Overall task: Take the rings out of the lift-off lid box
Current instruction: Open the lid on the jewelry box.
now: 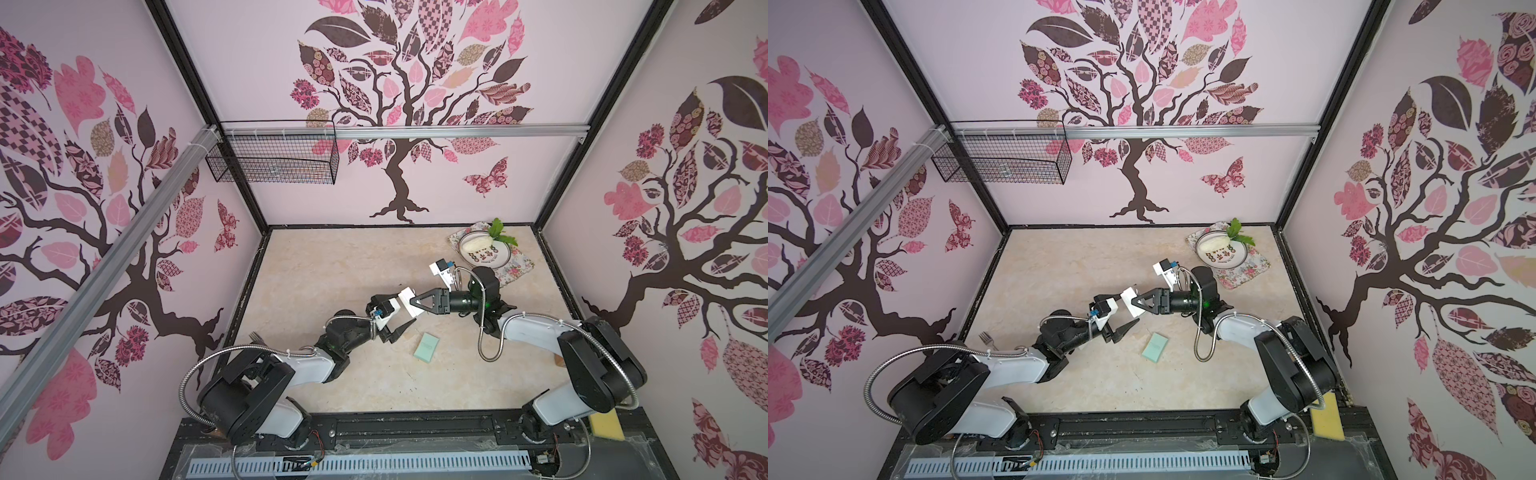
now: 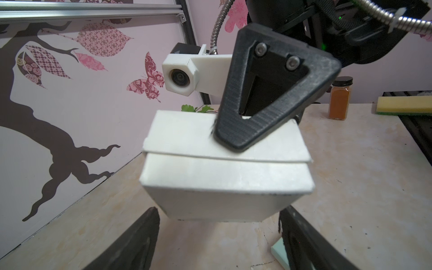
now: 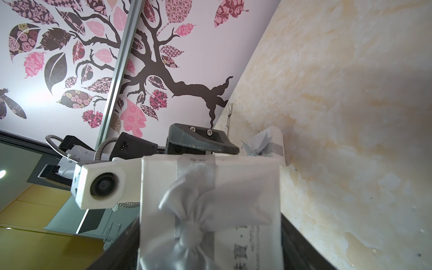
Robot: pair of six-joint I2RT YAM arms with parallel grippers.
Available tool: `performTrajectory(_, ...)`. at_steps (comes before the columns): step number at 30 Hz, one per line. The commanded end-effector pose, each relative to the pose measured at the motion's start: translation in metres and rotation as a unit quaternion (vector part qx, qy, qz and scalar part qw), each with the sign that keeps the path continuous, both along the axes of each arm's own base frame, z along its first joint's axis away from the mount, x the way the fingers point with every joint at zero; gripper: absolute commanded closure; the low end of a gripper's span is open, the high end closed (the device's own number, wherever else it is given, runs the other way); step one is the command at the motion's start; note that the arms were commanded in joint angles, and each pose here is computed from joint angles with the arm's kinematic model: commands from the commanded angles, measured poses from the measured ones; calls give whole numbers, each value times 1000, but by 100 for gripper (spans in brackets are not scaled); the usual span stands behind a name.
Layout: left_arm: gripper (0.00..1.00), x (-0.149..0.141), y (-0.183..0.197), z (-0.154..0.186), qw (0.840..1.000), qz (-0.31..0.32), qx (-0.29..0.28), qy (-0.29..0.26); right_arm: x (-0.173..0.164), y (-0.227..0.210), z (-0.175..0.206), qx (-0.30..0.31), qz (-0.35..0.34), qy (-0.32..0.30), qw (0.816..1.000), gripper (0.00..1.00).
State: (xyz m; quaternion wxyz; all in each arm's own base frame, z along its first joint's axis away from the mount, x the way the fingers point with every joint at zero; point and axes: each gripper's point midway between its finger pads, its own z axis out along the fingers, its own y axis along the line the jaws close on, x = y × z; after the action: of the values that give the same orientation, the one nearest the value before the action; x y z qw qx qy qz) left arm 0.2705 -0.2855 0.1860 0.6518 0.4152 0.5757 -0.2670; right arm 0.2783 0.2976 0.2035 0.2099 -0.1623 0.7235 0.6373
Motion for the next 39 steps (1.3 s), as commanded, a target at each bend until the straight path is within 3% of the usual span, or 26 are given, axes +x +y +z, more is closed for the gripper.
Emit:
performTrajectory(1, 18, 4, -6, 22, 999, -5, -18, -31, 0, 0, -8, 3, -2, 36, 999, 29)
performTrajectory(13, 18, 2, -8, 25, 999, -12, -23, -34, -3, 5, -16, 0, 5, 45, 999, 30)
performTrajectory(23, 31, 1, -7, 24, 999, -14, -23, -31, -3, 5, -13, 5, 5, 45, 999, 30)
performTrajectory(39, 37, 1, -2, 23, 999, -1, -26, -25, -2, 3, -6, 6, -1, 38, 999, 25)
